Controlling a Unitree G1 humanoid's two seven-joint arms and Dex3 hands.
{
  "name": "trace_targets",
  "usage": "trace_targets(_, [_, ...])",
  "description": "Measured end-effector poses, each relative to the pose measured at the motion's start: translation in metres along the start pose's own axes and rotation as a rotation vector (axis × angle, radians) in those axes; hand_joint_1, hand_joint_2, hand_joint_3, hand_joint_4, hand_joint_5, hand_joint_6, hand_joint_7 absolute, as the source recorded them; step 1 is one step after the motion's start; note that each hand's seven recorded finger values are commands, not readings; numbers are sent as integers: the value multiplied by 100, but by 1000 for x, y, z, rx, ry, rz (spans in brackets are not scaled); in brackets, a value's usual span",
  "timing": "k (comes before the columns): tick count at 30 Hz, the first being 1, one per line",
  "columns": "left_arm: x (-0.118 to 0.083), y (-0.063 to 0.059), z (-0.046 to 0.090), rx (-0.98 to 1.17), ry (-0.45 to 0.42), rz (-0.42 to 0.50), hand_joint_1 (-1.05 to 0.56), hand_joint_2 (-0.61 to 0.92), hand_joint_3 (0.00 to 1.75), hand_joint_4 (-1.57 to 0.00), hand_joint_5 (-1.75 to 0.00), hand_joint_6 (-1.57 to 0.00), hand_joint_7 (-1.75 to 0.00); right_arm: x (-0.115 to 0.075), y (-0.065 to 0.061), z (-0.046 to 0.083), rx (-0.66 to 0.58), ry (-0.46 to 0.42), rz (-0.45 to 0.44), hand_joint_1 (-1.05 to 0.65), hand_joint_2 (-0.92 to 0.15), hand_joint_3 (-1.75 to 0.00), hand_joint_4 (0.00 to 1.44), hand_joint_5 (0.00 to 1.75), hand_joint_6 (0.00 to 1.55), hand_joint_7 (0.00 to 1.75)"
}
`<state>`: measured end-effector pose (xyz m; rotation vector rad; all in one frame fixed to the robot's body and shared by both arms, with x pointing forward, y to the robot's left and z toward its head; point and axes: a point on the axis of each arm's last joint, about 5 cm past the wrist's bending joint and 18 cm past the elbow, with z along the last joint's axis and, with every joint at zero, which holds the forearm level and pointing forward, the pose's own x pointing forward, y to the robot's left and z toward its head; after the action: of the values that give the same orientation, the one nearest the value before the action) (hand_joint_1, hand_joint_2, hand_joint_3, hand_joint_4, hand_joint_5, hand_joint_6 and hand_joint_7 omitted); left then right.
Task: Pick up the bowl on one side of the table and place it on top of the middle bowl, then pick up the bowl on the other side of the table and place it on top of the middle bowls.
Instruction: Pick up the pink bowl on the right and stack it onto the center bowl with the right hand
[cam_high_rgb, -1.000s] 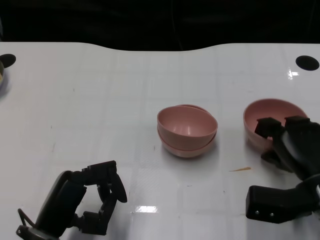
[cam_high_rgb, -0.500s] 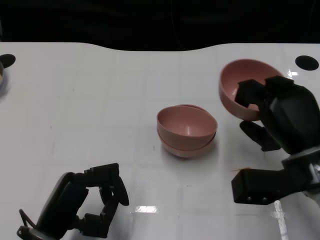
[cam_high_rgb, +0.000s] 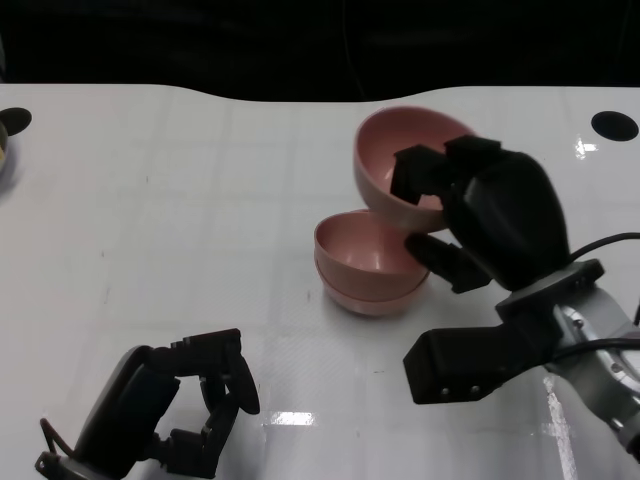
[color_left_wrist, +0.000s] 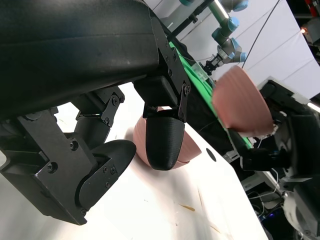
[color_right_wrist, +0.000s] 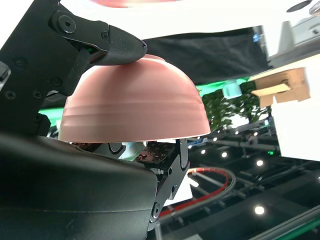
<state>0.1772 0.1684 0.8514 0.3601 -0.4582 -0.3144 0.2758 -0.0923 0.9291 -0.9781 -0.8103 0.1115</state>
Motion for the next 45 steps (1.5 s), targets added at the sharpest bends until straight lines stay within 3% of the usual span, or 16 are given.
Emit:
trace_targets(9, [0, 0, 0, 4, 0, -5, 0, 27, 154, -87, -173, -81, -154, 3, 12, 6, 36, -16, 78, -10, -24, -136, 100, 175, 77, 175])
trace_targets(15, [0, -1, 0, 7, 0, -11, -2, 25, 156, -87, -173, -81, -152, -1, 20, 5, 49, -17, 144, -8, -26, -128, 96, 175, 77, 167])
trace_targets(17, [1, -1, 0, 9, -1, -13, -2, 24, 156, -87, -172, -81, -152, -3, 22, 5, 54, -26, 174, -10, -35, -109, 94, 170, 82, 141])
trace_targets(19, [1, -1, 0, 9, -2, -14, 0, 24, 156, -87, -172, -82, -151, -4, 23, 5, 58, -25, 205, -11, -45, -85, 96, 146, 96, 91])
trace_targets(20, [1, -1, 0, 8, -2, -14, 0, 24, 156, -87, -172, -82, -151, -4, 24, 4, 61, -20, 220, -16, -56, -62, 94, 128, 99, 57])
trace_targets(21, [1, -1, 0, 8, -2, -14, 0, 24, 156, -87, -172, -82, -150, -4, 24, 4, 60, -18, 239, -18, -63, -49, 94, 121, 102, 40])
trace_targets(23, [1, -2, 0, 8, -2, -14, 0, 24, 156, -87, -172, -82, -150, -5, 24, 4, 61, -15, 274, -26, -76, -26, 83, 78, 93, 13])
trace_targets(25, [1, -2, 0, 9, -2, -15, 0, 24, 156, -86, -172, -82, -150, -5, 24, 3, 62, -6, 310, -35, -86, -11, 75, 44, 80, 3])
trace_targets(29, [1, -2, 0, 15, -2, -23, 1, 24, 156, -87, -172, -83, -149, -3, 22, 3, 41, 2, 358, -55, -92, -20, 52, 21, 56, 0])
trace_targets(35, [2, -2, 0, 15, -4, -23, 0, 23, 157, -87, -172, -84, -149, -1, 16, 6, -24, 3, 442, -71, -92, -37, 33, 10, 36, 0])
trace_targets(45, [2, -2, 0, 15, -4, -23, 2, 21, 158, -87, -170, -84, -148, -7, 14, 5, -85, 26, 459, -74, -92, -39, 28, 8, 34, 0])
